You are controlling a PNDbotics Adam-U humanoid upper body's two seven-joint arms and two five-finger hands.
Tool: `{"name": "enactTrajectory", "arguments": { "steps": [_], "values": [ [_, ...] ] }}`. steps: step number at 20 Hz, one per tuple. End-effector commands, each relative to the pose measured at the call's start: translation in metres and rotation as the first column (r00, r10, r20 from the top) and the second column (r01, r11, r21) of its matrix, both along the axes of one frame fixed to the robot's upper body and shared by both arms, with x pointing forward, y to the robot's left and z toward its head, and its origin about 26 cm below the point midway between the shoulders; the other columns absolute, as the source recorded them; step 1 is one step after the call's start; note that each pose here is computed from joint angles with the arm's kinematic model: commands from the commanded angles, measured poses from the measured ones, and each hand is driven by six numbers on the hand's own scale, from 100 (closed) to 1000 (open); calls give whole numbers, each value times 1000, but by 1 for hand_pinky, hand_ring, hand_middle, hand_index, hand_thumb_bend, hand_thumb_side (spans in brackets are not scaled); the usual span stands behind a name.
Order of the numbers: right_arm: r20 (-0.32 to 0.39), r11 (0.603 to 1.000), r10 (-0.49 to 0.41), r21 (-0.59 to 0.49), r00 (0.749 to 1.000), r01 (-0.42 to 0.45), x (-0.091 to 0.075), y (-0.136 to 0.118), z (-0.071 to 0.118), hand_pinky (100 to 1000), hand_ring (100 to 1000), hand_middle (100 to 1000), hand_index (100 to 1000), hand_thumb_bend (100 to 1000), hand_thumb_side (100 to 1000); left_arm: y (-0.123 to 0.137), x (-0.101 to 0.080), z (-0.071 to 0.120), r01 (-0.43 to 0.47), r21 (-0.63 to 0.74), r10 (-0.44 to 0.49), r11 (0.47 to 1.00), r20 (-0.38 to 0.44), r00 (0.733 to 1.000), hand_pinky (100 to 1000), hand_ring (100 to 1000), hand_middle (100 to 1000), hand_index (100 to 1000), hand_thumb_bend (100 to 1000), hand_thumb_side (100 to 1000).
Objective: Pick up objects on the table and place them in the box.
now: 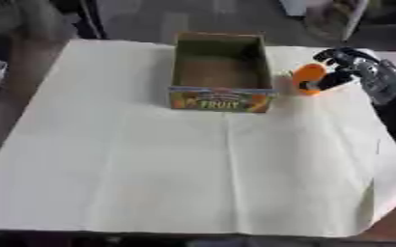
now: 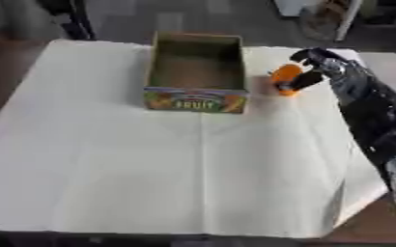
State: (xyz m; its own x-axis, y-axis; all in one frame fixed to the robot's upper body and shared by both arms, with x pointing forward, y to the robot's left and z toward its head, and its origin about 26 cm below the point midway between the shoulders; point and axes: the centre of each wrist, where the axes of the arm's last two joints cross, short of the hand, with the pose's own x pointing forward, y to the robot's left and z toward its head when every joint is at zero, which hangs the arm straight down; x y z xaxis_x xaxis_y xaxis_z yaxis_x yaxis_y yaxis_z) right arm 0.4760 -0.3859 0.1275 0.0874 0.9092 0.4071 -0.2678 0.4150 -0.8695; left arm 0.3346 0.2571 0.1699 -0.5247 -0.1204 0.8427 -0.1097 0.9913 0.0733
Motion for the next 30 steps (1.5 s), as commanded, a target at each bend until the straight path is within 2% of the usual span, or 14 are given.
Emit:
{"name": "enactTrajectory", "arguments": {
  "steps": [1, 18, 22, 24, 26, 28, 30],
  "values": [
    [42, 1000, -18, -13, 999, 19, 0, -12, 19, 904, 949, 898, 930, 481, 319, 5, 0, 8, -14, 17, 13, 1000, 27, 1000, 627, 604, 581, 727, 637, 369],
    [7, 1000, -21, -21, 1000, 21, -2, -10, 6, 871, 913, 861, 912, 474, 300, 3, -1, 8, -10, 10, 10, 1000, 27, 1000, 625, 600, 579, 727, 641, 369],
    [3, 999, -31, -24, 1000, 31, -3, -9, 2, 806, 864, 823, 883, 458, 263, 2, -1, 8, -8, 9, 7, 1000, 28, 1000, 625, 600, 579, 727, 641, 370],
    [13, 999, -45, -30, 999, 45, -3, -9, 1, 724, 800, 768, 840, 419, 171, 2, -1, 8, -7, 8, 7, 1000, 28, 1000, 624, 599, 578, 727, 640, 371],
    [23, 998, -56, -35, 998, 57, -3, -9, 0, 685, 768, 740, 818, 418, 134, 2, -1, 8, -8, 8, 7, 1000, 28, 1000, 624, 599, 578, 727, 642, 370],
    [37, 997, -67, -40, 997, 69, -4, -9, -1, 576, 677, 648, 744, 380, 100, 2, 0, 8, -8, 7, 7, 1000, 27, 1000, 624, 599, 578, 727, 643, 370],
    [53, 996, -81, -43, 995, 83, -4, -9, -3, 524, 631, 603, 703, 383, 100, 2, 0, 8, -7, 8, 7, 1000, 27, 1000, 624, 599, 578, 727, 644, 370]
  ]
}}
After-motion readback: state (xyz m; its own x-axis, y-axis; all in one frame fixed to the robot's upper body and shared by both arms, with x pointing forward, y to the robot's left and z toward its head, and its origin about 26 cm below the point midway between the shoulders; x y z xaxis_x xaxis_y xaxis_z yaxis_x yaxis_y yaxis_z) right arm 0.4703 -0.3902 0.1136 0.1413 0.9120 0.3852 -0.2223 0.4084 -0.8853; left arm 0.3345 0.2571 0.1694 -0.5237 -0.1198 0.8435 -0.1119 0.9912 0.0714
